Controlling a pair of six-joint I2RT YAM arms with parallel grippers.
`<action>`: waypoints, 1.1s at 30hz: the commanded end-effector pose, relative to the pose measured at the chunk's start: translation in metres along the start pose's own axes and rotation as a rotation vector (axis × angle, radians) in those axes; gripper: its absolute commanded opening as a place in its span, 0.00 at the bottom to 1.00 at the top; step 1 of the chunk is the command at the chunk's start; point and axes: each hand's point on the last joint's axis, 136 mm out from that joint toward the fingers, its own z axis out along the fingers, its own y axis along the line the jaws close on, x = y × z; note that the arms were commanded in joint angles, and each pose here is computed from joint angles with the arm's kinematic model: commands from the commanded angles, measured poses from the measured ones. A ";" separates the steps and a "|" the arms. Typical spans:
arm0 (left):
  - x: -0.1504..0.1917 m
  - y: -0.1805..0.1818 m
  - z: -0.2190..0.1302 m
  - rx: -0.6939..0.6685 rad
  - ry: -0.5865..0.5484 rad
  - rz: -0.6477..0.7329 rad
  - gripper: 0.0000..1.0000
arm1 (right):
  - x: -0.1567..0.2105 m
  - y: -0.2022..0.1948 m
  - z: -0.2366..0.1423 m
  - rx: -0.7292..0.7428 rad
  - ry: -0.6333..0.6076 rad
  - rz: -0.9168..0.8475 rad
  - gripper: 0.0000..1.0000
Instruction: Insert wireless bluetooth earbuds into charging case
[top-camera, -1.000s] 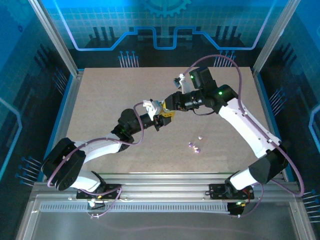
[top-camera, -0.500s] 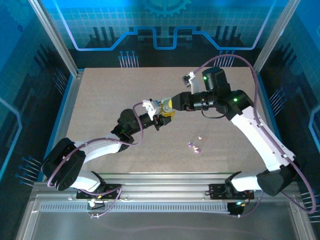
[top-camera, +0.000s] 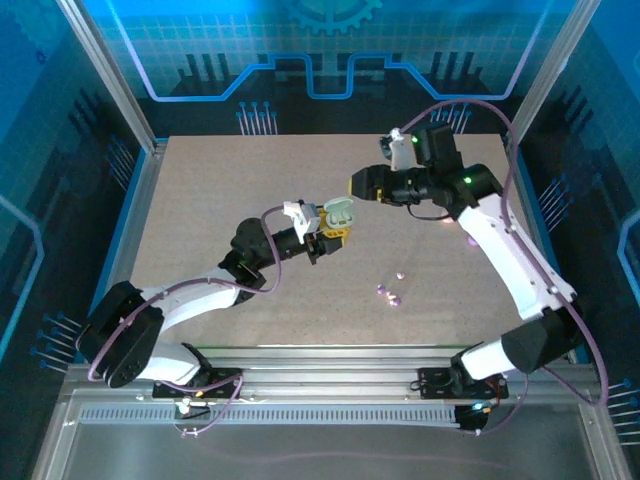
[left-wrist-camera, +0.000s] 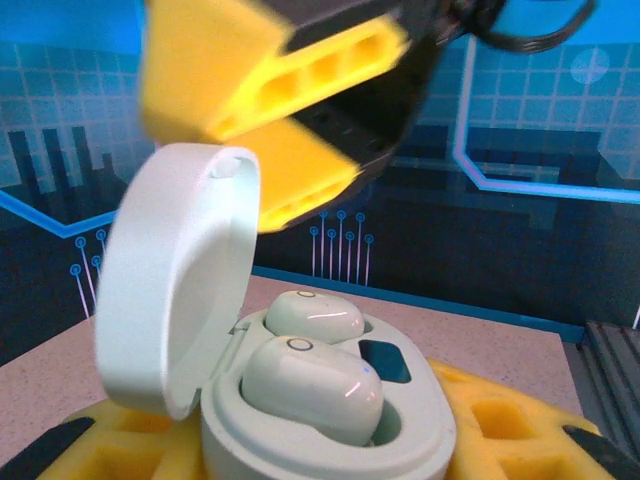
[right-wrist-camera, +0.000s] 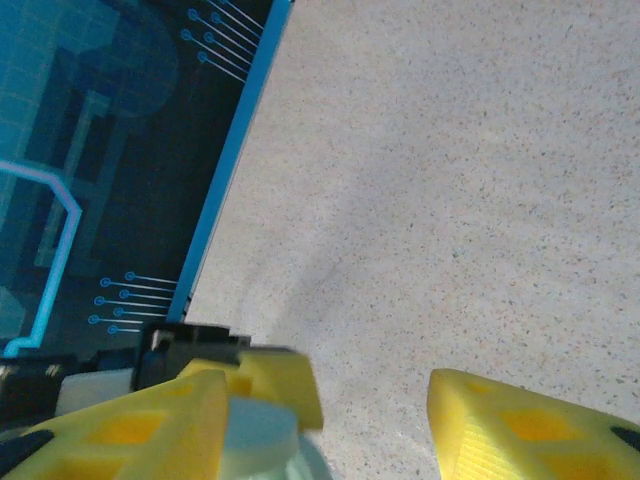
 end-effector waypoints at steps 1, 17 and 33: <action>-0.015 -0.012 -0.002 0.051 -0.030 0.007 0.39 | -0.002 0.013 0.003 -0.066 0.036 0.024 0.57; -0.028 -0.010 0.000 0.040 -0.078 -0.004 0.39 | 0.038 0.026 0.005 -0.241 0.202 0.003 0.59; -0.040 -0.018 0.003 0.100 -0.089 -0.008 0.41 | 0.062 0.039 -0.003 -0.551 0.305 0.098 0.54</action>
